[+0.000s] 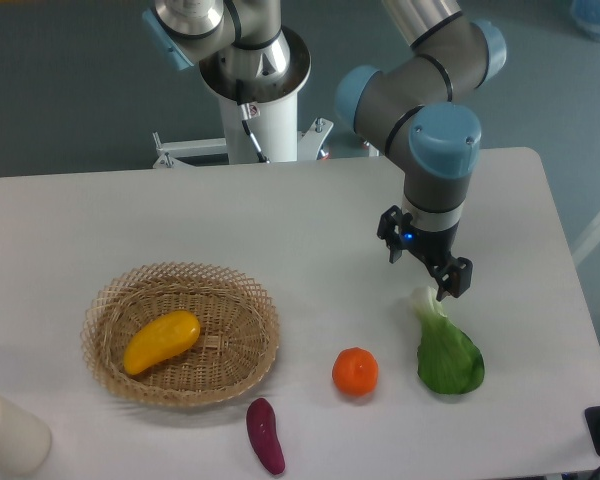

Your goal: Place the mango in the basket

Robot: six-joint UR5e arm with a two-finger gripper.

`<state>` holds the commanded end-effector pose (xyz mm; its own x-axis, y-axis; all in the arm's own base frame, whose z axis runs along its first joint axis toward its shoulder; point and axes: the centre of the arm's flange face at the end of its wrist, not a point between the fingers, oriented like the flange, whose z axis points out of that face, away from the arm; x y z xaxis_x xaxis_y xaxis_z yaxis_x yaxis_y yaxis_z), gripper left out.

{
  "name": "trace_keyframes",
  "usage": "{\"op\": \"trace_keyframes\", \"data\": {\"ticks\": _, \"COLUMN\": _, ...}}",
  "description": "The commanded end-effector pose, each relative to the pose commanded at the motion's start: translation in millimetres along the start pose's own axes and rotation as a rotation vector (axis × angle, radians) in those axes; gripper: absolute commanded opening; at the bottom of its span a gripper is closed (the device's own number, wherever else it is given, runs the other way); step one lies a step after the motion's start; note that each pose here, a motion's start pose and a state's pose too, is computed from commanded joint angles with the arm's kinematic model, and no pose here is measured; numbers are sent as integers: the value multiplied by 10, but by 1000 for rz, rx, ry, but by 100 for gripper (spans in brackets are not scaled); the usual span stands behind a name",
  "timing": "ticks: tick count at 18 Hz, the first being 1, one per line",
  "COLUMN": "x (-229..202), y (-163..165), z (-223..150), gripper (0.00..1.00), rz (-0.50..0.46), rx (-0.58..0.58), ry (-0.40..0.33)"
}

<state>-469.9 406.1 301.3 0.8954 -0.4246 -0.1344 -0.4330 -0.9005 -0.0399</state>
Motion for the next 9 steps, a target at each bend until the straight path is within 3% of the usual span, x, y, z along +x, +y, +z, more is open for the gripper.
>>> {"op": "trace_keyframes", "data": {"ticks": 9, "x": -7, "y": 124, "z": 43, "gripper": 100, "rz": 11, "rx": -4, "ry": 5}}
